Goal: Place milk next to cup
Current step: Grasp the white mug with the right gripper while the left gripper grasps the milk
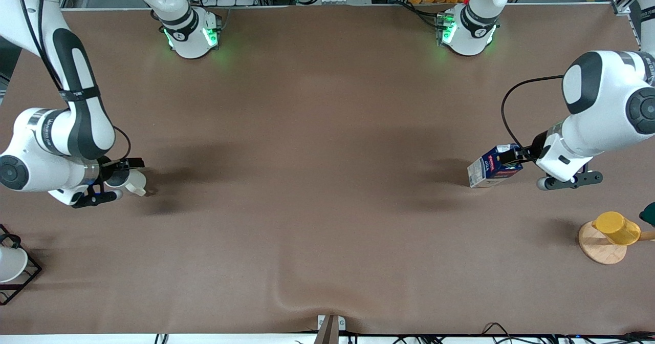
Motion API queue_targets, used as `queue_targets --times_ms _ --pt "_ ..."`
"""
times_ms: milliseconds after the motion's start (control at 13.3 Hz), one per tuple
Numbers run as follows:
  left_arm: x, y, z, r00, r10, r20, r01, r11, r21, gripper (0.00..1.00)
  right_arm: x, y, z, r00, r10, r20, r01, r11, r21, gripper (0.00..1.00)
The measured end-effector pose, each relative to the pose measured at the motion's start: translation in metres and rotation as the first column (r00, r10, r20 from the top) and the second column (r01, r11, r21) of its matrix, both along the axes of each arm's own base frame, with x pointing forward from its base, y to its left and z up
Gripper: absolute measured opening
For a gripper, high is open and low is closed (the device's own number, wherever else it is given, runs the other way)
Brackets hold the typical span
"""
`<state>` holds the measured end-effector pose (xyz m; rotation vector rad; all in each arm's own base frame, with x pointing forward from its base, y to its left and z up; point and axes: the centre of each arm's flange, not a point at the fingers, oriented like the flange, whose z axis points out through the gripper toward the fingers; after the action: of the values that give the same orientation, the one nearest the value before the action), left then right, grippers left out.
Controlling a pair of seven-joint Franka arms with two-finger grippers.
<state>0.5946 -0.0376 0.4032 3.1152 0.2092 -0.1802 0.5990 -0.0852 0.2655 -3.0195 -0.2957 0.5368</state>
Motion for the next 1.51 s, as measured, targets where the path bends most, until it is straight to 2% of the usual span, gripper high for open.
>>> queue_targets --times_ms 452,528,754,1055,1206,1357,1508 --pt "-0.002 0.001 -0.029 1.000 0.002 -0.011 -0.002 1.000 -0.001 1.00 0.001 -0.005 -0.030 1.000 0.007 0.015 -0.007 1.000 0.001 1.00" --pt "-0.002 0.001 -0.031 1.000 0.002 -0.012 -0.002 1.000 -0.001 1.00 0.000 -0.007 -0.036 1.000 0.015 0.009 -0.015 1.000 0.005 0.91" --pt "-0.004 0.001 -0.039 1.000 0.002 -0.017 -0.002 1.000 -0.001 1.00 0.000 -0.008 -0.040 1.000 0.021 0.007 -0.021 1.000 0.007 0.53" --pt "-0.006 0.003 -0.049 0.999 0.004 -0.034 -0.004 1.000 -0.001 1.00 0.003 -0.010 -0.037 1.000 0.021 0.017 -0.021 1.000 0.006 0.07" --pt "-0.008 0.005 -0.055 0.999 0.008 -0.045 -0.008 1.000 0.000 1.00 0.008 -0.008 -0.032 0.999 0.028 0.030 -0.028 1.000 0.006 0.06" --pt "-0.008 0.009 -0.056 0.999 0.015 -0.047 -0.015 1.000 0.001 1.00 0.018 0.011 -0.016 0.999 0.047 0.019 -0.047 0.999 0.025 0.06" --pt "-0.009 0.010 -0.058 0.999 0.016 -0.051 -0.016 1.000 0.001 1.00 0.031 0.048 0.012 0.999 0.049 0.002 -0.049 0.994 0.096 0.06"
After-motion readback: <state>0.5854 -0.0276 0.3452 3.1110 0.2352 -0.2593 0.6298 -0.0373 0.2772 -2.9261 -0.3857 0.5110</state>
